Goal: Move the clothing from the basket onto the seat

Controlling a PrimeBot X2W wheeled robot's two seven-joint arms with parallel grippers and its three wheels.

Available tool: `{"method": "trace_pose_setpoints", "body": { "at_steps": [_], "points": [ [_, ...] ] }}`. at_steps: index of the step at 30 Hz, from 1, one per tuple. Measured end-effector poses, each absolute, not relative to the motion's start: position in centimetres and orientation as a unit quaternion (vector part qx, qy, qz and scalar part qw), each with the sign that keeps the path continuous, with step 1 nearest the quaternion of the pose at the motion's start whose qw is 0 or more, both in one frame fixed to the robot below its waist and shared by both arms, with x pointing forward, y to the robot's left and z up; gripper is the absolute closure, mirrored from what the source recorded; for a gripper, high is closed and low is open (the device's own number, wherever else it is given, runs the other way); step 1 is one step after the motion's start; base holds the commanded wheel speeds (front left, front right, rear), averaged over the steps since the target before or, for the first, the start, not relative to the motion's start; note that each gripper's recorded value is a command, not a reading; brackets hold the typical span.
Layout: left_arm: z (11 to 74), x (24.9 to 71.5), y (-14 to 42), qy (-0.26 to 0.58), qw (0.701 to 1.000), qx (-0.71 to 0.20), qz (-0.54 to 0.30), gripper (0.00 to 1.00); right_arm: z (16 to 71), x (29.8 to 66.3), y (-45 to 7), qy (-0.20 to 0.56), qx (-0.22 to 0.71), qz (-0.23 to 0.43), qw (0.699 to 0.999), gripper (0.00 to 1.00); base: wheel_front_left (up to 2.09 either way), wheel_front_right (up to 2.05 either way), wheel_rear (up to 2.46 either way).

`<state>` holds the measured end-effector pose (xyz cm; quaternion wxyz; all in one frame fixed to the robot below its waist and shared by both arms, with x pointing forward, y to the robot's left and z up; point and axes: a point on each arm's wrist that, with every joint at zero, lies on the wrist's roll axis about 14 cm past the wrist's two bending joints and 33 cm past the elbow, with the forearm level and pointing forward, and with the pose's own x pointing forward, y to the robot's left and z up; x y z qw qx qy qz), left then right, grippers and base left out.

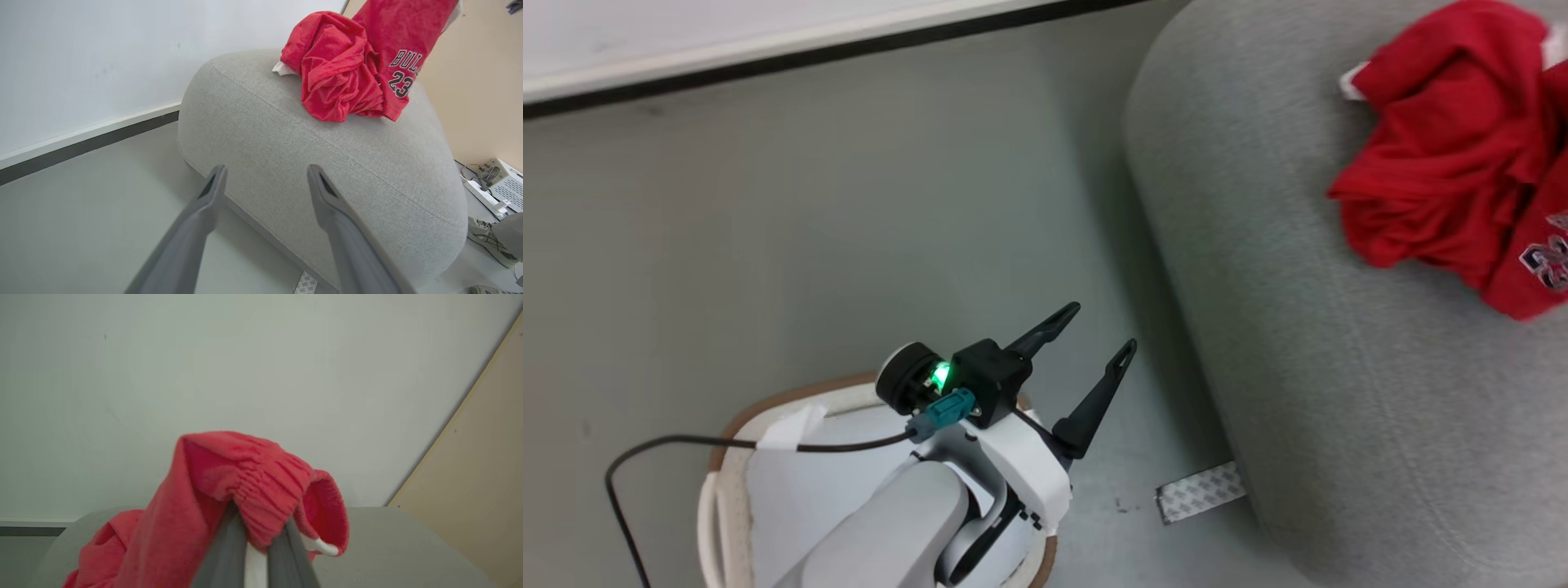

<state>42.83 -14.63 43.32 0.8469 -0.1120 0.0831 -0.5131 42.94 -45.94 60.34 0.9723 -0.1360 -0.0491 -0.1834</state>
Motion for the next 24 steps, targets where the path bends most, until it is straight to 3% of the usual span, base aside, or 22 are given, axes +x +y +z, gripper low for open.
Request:
{"method": "trace_pose_setpoints", "body": {
  "at_steps": [6,10,13,14,15,16,24],
  "points": [
    [42.3,43.7,-13.4,0.092,0.857,-0.112,-0.495,0.0,50.2,43.9,-45.2,0.093,-0.108,-0.173,0.975,1.0,0.0,0.0,0.0],
    [42.0,44.0,-12.6,0.094,0.863,-0.108,-0.484,0.0,43.4,42.1,-44.5,0.213,-0.054,-0.181,0.959,1.0,0.0,0.0,0.0],
    [42.4,44.0,-12.5,0.089,0.865,-0.108,-0.481,0.0,42.0,40.5,-45.1,0.253,-0.044,-0.192,0.947,1.0,0.0,0.0,0.0],
    [42.6,44.0,-12.4,0.087,0.867,-0.108,-0.479,0.0,41.7,40.2,-45.2,0.263,-0.045,-0.193,0.944,0.79,0.0,0.0,0.0],
    [42.7,44.1,-12.3,0.085,0.868,-0.108,-0.477,0.0,41.5,39.9,-45.1,0.27,-0.044,-0.191,0.943,0.35,0.0,0.0,0.0],
    [43.0,44.2,-12.2,0.082,0.87,-0.108,-0.475,0.0,41.3,39.7,-44.9,0.276,-0.039,-0.189,0.942,0.0,0.0,0.0,0.0],
    [45.1,43.2,-11.8,0.068,0.877,-0.105,-0.465,0.0,41.8,37.0,-44.1,0.333,-0.006,-0.174,0.927,0.0,0.0,0.0,0.0]
  ]
}}
